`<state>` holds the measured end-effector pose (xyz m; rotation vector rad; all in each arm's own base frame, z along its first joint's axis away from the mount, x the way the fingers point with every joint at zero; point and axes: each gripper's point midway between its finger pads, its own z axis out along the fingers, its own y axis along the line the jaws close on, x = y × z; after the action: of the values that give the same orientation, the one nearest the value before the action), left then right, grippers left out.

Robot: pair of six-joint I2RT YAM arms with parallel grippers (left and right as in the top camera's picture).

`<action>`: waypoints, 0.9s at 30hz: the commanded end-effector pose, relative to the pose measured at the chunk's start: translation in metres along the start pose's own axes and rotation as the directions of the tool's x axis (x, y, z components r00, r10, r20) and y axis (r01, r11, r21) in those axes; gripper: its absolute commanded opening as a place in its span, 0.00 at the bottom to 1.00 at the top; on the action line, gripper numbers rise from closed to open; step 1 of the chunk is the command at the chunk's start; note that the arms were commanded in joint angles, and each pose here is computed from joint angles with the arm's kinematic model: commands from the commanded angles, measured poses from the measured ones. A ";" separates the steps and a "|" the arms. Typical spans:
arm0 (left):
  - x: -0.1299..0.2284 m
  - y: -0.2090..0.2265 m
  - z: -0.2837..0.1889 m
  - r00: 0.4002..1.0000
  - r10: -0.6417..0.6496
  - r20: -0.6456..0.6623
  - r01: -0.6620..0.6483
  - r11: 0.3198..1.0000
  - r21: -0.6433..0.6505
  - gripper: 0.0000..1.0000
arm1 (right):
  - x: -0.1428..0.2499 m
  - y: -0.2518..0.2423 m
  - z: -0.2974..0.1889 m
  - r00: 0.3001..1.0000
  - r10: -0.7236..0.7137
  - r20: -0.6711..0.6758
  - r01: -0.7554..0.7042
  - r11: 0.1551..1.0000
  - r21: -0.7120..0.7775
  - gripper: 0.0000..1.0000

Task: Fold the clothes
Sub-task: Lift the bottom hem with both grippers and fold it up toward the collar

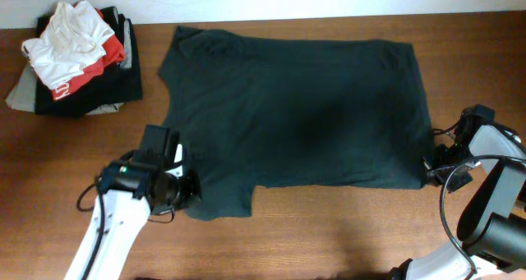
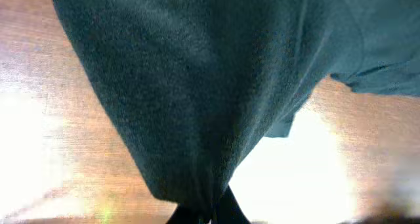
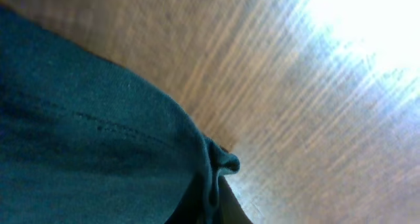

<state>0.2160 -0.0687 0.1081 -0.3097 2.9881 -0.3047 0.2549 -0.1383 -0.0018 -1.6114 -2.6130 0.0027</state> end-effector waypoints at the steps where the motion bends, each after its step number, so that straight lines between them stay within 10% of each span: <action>1: 0.004 -0.003 -0.022 0.998 -0.024 0.060 0.022 0.999 0.034 0.01 | 0.005 -0.004 -0.012 1.000 0.015 0.014 -0.015 1.000 -0.007 0.04; 27: -0.115 0.016 -0.016 0.887 -0.017 0.461 0.096 0.984 -0.149 0.01 | -0.022 0.088 -0.135 0.923 -0.007 0.385 0.206 0.855 -0.477 0.04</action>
<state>0.3049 -0.0330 0.1394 -0.3897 2.5579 -0.0460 0.3331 -0.1379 0.1186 -1.8071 -3.1164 -0.3966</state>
